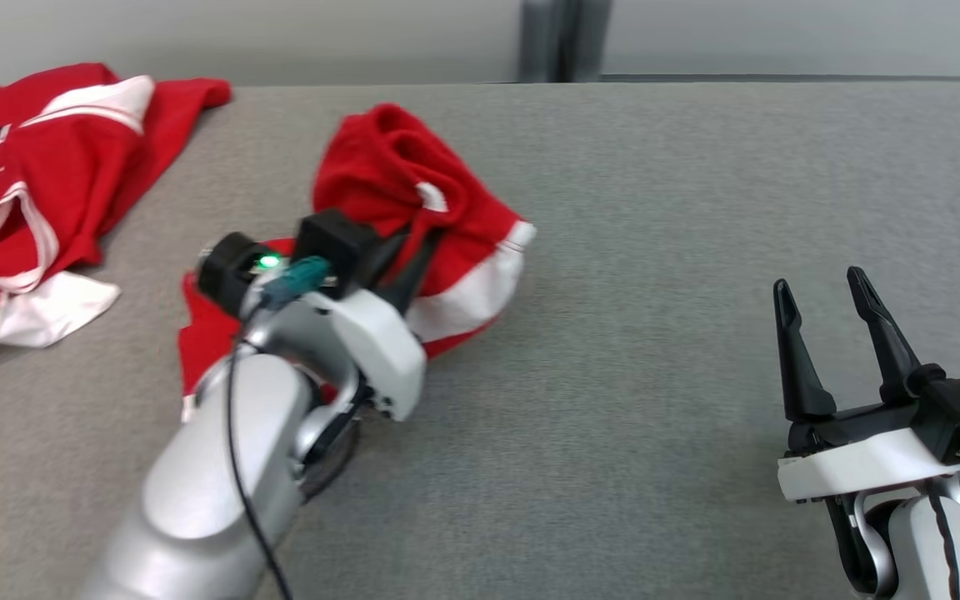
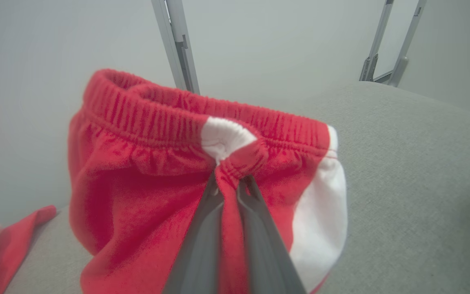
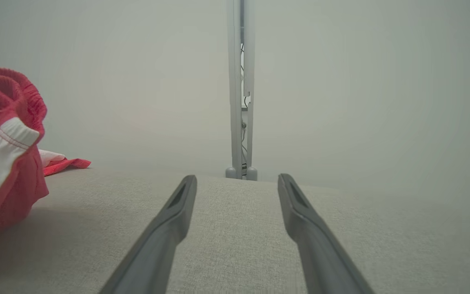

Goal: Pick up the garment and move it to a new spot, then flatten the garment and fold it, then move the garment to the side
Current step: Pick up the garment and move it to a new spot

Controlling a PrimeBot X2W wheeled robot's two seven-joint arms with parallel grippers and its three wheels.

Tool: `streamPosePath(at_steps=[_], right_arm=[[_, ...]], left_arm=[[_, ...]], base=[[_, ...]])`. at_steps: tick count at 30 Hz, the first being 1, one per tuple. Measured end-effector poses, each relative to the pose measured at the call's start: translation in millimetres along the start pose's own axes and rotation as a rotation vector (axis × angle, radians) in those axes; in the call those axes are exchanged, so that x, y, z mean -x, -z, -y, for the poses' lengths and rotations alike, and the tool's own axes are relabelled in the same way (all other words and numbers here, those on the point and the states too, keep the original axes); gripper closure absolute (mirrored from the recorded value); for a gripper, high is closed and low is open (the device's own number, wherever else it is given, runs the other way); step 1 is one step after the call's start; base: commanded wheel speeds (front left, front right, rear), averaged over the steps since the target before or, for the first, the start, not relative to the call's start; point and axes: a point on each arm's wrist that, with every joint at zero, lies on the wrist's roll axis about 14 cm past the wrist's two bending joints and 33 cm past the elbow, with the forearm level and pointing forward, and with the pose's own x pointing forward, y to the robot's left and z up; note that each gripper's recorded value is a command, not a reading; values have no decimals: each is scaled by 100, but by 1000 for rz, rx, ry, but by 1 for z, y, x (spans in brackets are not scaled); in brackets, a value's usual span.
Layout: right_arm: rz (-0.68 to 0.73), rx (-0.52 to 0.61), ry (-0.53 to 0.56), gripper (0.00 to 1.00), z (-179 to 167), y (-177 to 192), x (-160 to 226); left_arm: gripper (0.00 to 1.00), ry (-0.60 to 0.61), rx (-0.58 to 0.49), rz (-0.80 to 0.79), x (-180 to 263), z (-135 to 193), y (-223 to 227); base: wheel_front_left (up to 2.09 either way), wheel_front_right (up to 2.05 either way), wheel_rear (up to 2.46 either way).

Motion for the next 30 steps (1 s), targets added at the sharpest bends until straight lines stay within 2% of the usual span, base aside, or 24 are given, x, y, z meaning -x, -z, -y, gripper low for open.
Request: streamPosePath(at_steps=[5,13,18,22,23,25,26,30], right_arm=[[3,3,63,0,21,-5,14],[2,1,146,0,49,-10,31],[-17,4,185,0,61,-7,42],[-20,8,202,0,66,-7,45],[-21,8,204,0,67,-7,45],[-23,8,202,0,67,-6,44],[-22,8,200,0,66,-6,43],[-28,2,191,0,63,-3,40]], left_arm=[[100,155,20,-15,-33,59,5],[100,377,-9,-95,-65,134,33],[100,459,-6,-138,-74,162,50],[100,490,-3,-167,-78,171,61],[75,494,2,-173,-78,172,64],[5,494,15,-186,-77,172,69],[0,498,27,-185,-76,174,70],[0,508,73,-175,-73,177,67]], base=[[0,0,0],[0,0,0],[0,0,0],[0,0,0],[0,0,0],[0,0,0],[0,0,0],[0,0,0]])
